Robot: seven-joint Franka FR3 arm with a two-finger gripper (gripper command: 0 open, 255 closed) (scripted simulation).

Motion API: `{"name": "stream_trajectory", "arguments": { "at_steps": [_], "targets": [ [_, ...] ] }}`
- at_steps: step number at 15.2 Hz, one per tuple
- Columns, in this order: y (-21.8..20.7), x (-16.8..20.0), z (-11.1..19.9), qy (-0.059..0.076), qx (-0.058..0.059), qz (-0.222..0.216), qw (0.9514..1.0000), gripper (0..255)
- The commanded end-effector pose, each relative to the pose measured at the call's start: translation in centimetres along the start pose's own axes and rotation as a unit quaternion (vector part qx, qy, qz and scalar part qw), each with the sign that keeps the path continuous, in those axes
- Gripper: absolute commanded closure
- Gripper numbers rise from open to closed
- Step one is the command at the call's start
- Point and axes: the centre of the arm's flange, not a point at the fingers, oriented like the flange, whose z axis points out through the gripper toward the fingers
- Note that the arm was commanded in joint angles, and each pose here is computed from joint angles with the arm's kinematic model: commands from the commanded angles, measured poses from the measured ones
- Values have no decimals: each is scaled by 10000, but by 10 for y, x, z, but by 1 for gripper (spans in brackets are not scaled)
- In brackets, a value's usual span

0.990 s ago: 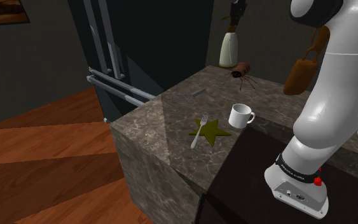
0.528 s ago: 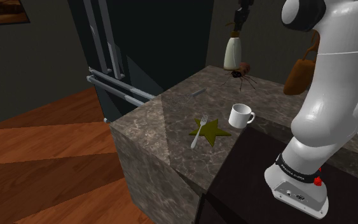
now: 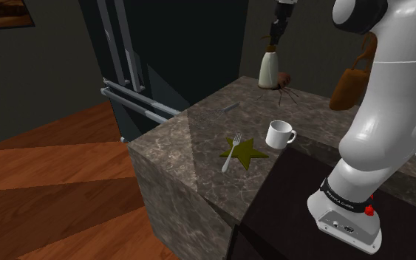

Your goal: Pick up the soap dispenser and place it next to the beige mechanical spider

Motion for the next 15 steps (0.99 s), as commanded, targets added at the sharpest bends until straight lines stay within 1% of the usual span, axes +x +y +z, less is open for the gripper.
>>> {"name": "stream_trajectory", "arguments": {
  "at_steps": [1, 15],
  "targets": [
    [-1, -1, 10, 6, -5, -1, 10000, 255],
    [0, -6, 84, 6, -5, -1, 10000, 255]
  ]
}}
